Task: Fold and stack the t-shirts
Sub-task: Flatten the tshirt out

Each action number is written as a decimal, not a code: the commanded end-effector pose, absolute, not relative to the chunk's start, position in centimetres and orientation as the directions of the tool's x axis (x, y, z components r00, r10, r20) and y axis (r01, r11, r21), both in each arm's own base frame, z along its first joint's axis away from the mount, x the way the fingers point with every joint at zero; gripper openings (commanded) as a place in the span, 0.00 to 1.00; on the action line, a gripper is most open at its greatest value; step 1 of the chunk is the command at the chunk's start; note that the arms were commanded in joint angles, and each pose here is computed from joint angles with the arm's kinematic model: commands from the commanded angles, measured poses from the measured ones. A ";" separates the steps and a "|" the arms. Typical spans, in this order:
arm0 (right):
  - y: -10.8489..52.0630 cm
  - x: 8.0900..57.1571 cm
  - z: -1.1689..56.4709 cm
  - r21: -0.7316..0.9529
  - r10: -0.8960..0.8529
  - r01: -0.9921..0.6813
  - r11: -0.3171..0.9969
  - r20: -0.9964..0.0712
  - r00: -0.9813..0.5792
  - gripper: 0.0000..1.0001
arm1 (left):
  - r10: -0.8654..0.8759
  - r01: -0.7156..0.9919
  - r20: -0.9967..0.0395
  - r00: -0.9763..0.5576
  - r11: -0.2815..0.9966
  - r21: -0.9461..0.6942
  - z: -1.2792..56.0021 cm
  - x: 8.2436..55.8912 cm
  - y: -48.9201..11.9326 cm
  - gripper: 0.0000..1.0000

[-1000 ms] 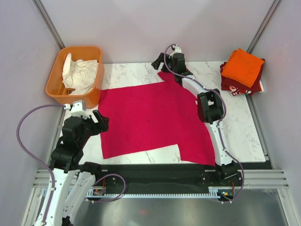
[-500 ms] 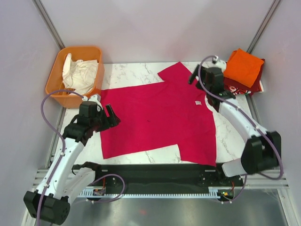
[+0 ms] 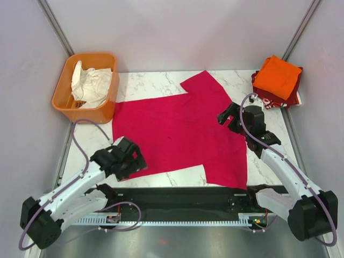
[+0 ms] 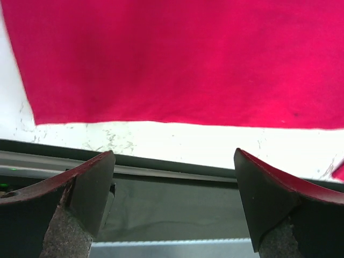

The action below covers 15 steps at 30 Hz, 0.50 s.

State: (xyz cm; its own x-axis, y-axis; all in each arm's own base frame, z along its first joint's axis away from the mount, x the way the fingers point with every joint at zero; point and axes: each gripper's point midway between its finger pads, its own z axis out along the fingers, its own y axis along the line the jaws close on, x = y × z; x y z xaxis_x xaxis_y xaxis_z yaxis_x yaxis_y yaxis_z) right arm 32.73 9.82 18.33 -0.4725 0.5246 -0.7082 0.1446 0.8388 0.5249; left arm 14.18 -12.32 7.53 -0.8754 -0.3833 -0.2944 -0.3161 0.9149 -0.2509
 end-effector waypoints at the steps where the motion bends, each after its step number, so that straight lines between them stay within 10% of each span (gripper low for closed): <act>1: 12.5 32.4 18.0 0.589 0.515 0.045 0.807 -0.664 -0.542 0.98 | -0.643 -0.571 -0.294 -0.707 0.765 -0.298 6.0 12.8 -9.7 0.99; 15: 13.5 32.0 16.2 0.546 0.417 -0.030 0.837 -0.673 -0.611 0.98 | -0.745 -0.724 -0.393 -0.539 0.648 -0.236 5.1 14.1 -5.5 0.90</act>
